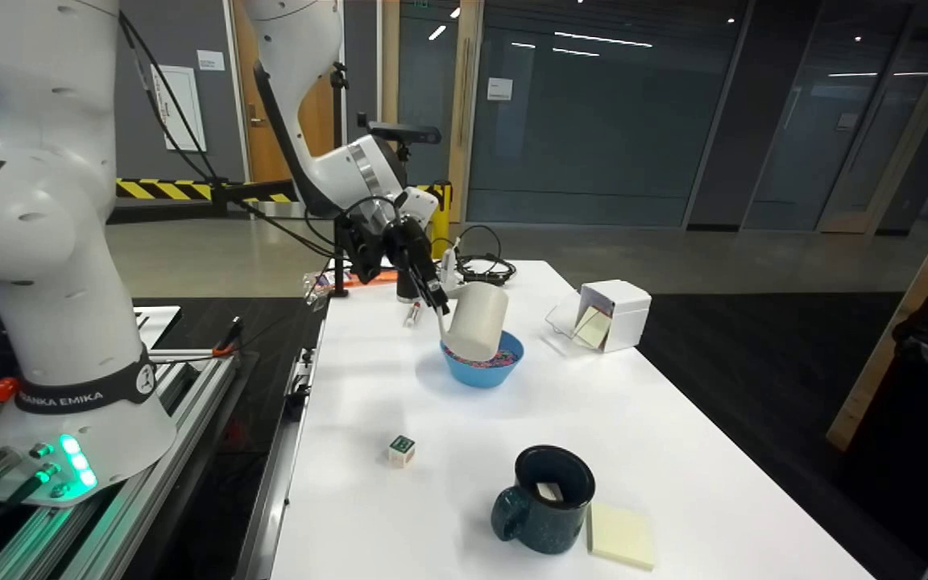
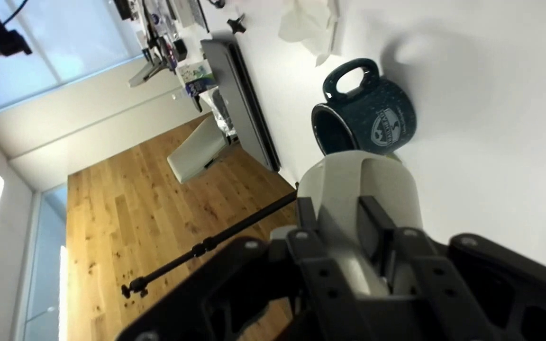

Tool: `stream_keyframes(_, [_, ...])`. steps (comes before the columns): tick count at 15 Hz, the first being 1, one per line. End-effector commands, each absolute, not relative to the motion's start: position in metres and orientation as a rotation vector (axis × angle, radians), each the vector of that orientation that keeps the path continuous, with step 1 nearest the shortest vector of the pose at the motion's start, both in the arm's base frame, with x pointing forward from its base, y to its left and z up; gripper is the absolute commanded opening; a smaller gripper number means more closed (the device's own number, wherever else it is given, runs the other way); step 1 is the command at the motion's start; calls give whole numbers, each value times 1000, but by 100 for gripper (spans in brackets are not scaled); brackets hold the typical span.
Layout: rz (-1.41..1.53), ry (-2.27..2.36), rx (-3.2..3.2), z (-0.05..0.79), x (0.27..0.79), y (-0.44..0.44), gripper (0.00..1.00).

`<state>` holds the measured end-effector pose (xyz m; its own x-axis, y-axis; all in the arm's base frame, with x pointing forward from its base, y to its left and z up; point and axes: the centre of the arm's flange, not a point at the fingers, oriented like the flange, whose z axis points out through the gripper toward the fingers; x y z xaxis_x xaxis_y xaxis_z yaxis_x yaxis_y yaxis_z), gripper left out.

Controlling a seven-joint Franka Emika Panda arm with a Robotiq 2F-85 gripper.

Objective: Pour the contents from the white cup into the blue bowl

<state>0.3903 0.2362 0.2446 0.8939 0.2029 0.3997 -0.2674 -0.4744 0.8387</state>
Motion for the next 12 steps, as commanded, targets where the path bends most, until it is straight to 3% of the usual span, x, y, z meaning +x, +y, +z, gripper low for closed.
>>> stream_keyframes(1, [579,-233,2099,256,391,230,7])
stream_keyframes(12, [752,-755,2321,246,407,224,7])
